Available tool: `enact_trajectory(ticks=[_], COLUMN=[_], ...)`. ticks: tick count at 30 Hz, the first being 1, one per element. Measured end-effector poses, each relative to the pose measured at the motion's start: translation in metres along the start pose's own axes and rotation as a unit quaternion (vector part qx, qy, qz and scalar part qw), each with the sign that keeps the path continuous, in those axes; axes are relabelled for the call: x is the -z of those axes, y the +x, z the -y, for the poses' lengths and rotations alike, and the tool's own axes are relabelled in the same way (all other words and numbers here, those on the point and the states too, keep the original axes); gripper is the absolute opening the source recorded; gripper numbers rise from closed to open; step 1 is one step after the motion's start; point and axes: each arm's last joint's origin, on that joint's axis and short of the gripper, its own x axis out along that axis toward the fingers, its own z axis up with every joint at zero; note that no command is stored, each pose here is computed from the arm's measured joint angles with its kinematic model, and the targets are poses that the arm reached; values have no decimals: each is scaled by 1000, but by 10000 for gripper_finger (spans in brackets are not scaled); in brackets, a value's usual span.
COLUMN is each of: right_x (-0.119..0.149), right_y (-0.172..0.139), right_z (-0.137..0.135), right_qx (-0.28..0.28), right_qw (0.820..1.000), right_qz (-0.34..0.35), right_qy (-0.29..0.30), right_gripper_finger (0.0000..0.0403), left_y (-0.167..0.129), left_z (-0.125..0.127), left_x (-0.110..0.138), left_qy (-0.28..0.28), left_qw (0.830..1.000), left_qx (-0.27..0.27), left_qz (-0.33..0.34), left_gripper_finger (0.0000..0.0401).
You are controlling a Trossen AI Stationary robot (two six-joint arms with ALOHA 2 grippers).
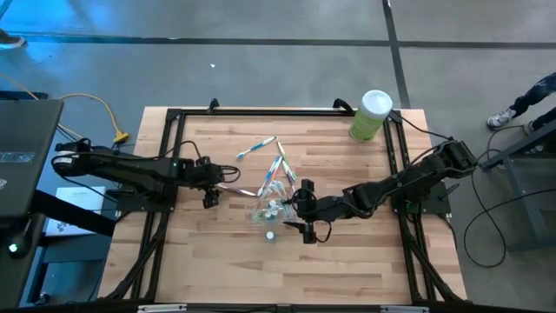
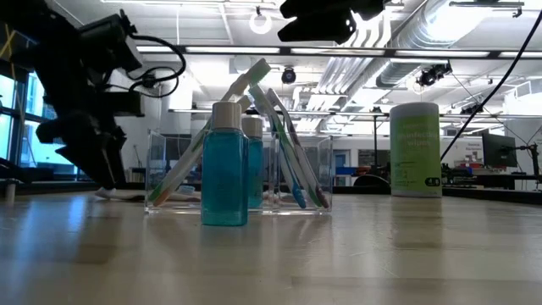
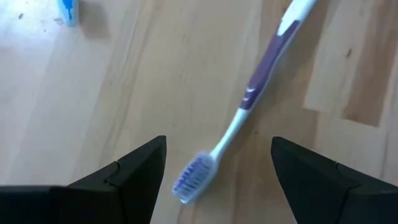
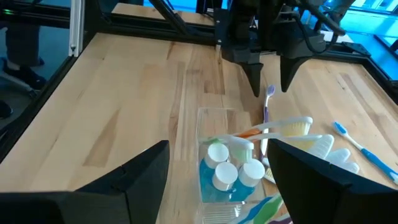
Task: Pick & Place toothbrushing station
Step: Put the violet toothbrush into the transparent organizer
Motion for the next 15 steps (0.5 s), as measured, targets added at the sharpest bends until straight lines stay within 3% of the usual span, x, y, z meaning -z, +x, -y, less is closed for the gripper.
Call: enact_trajectory(ticks=[7, 15], right_x=[0, 0], right_y=[0, 0], right_z=[0, 1], right_qx=[0, 1], right_qw=[1000, 1000], right_qz=[0, 1], right_qy=[2, 3], right_gripper_finger=[263, 263], left_y=[7, 16], left_z=[-6, -2], left_x=[6, 17], left_qy=[-19, -34], left_qw=[1000, 999], left_qx=[-8, 23], left_qz=[-3, -9], left_gripper_finger=[279, 279])
